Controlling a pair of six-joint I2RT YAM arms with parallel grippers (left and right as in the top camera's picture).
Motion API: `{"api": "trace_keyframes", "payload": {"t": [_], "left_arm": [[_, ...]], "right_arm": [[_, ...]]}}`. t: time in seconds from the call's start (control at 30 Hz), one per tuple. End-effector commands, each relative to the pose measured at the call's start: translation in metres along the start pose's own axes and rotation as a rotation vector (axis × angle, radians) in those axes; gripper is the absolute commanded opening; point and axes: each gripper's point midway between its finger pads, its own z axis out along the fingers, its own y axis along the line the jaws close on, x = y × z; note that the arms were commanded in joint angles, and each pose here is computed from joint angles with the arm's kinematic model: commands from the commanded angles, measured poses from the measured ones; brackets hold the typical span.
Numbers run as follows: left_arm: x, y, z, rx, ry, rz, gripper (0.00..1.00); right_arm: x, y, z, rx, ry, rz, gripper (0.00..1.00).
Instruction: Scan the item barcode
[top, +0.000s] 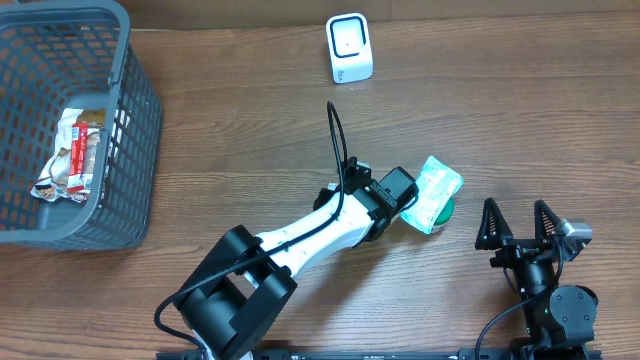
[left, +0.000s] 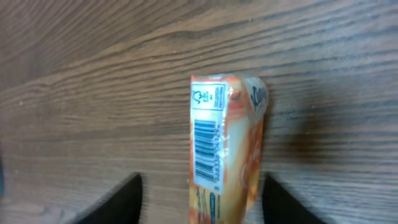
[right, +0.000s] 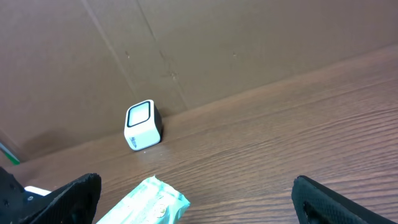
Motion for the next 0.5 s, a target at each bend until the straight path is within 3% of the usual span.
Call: {"api": "trace_keyframes", "payload": {"t": [0.0,0.07,0.17,0.2,0.4,0.47], "left_arm": [[-0.028,-0.002,-0.024,0.076,-0.036,-0.075,0.61],[-0.034,-0.001,-0.029,0.108,-0.016,-0.093,0.73],[-0.037,-0.004,-0.031,0.192,0.04,-0.125,0.8],[-0.036,-0.006,-0.03,0.228,0.067,-0.136,0.79],[-0.024,-0.005,-0.019,0.387,0.217,-0.15,0.53],[-0.021,-0.004,-0.016,0.42,0.247,-0.152,0.5]], "right_arm": [[0.001,-0.001,0.0,-0.003,-0.004,-0.003,1.0],[0.001,-0.001,0.0,-0.003,-0.004,-0.003,1.0],[0.001,-0.001,0.0,-0.003,-0.004,-0.003,1.0],[0.001,-0.001,0.0,-0.003,-0.004,-0.003,1.0],[0.001,-0.001,0.0,-0.003,-0.004,-0.003,1.0],[0.001,-0.001,0.0,-0.003,-0.004,-0.003,1.0]]}}
